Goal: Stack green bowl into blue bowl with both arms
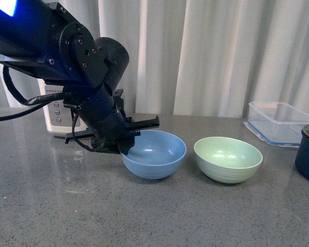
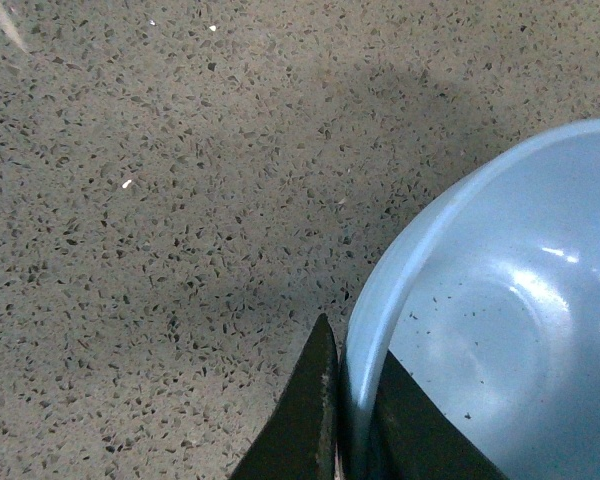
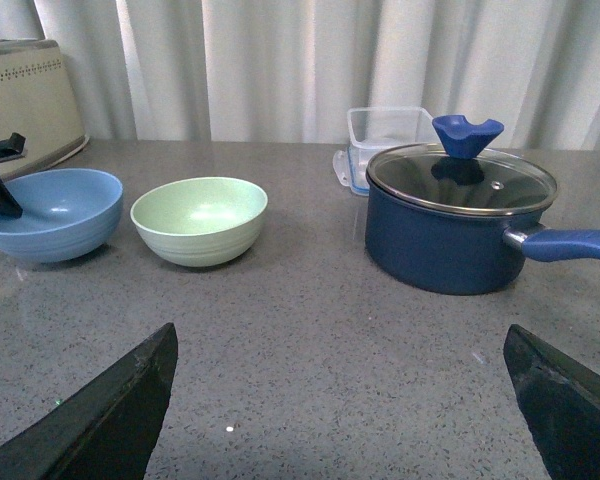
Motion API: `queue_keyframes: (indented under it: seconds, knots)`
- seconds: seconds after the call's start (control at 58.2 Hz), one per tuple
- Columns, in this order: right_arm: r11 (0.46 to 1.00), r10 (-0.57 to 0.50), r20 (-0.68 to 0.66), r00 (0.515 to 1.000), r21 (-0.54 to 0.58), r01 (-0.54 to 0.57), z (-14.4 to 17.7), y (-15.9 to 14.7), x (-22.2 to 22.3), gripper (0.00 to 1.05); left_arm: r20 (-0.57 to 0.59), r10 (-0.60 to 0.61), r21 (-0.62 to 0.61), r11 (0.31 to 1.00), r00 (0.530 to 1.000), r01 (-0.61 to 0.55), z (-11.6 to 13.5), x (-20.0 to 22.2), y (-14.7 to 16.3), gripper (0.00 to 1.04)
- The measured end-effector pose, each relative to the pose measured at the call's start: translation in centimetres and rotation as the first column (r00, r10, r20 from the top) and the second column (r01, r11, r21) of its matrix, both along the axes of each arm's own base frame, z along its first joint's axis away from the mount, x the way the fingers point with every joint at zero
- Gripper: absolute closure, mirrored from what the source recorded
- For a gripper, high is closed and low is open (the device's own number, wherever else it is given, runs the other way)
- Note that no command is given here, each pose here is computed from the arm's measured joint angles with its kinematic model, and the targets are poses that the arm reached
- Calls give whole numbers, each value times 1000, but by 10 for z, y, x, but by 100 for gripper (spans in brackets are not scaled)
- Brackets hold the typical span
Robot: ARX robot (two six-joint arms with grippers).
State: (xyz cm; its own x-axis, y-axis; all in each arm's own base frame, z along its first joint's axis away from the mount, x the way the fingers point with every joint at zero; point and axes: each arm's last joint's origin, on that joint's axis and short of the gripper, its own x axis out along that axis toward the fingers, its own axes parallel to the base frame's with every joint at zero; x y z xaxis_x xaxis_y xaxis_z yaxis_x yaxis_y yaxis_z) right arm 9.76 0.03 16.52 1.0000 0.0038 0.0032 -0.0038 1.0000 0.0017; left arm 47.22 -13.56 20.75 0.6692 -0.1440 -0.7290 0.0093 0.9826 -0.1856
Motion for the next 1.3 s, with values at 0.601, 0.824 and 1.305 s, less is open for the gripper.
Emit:
queue_keyframes:
  seconds: [0.601, 0.824, 1.305]
  knots:
    - [1000, 0, 0, 1000, 0, 0, 0, 0, 0, 10, 6, -41, -26, 999, 999, 41, -1, 5, -11, 50]
    - [1000, 0, 0, 1000, 0, 0, 0, 0, 0, 10, 485, -42, 6, 999, 873, 45, 71, -32, 8, 9]
    - [1000, 0, 0, 1000, 0, 0, 0, 0, 0, 10, 749, 10, 107, 985, 663, -136, 7, -201, 102, 101]
